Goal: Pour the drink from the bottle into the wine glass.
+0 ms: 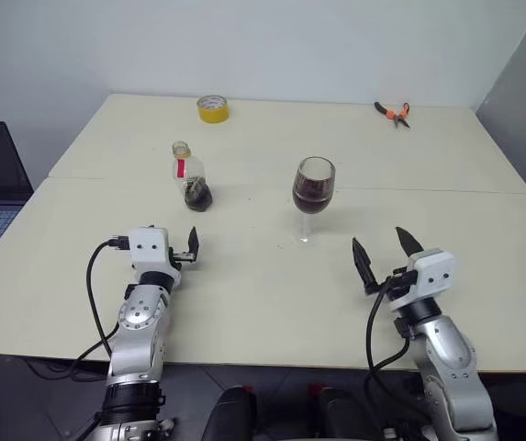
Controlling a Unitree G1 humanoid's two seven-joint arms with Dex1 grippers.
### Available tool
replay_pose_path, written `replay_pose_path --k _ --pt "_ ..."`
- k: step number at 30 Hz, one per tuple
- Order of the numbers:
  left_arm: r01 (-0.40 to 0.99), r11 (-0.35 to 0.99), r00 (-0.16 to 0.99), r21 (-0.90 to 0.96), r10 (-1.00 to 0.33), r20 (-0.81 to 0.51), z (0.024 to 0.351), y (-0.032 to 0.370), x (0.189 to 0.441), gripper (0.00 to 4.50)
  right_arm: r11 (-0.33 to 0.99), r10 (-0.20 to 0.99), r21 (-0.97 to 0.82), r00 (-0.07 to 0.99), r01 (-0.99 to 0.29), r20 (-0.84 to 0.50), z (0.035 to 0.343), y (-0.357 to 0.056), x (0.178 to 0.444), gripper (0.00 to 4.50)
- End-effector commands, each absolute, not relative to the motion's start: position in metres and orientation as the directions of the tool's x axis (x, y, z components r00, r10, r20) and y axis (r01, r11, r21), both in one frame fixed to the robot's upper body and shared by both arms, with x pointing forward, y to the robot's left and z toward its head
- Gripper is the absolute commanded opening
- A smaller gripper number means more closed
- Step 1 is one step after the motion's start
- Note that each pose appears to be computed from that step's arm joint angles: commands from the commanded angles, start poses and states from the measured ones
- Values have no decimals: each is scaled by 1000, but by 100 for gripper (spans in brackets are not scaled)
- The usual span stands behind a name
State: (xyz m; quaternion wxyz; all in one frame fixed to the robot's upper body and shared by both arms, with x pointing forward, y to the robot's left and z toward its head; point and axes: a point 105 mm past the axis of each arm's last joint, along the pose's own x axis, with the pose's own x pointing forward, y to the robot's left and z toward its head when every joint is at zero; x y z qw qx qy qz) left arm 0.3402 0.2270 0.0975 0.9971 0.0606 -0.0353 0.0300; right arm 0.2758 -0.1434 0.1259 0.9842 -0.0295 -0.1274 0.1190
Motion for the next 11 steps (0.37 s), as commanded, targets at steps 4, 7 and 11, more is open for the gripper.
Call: replay_pose_path --k 4,7,11 --pt "-51 989 989 137 31 146 111 222 333 449 996 87 -30 973 -82 213 95 -174 276 450" --pt "-41 988 988 151 17 155 113 221 333 449 997 77 -37 976 -70 205 90 -179 275 450" --pt "-17 989 984 150 -10 181 117 217 332 449 998 66 -38 978 -59 198 86 -182 273 450"
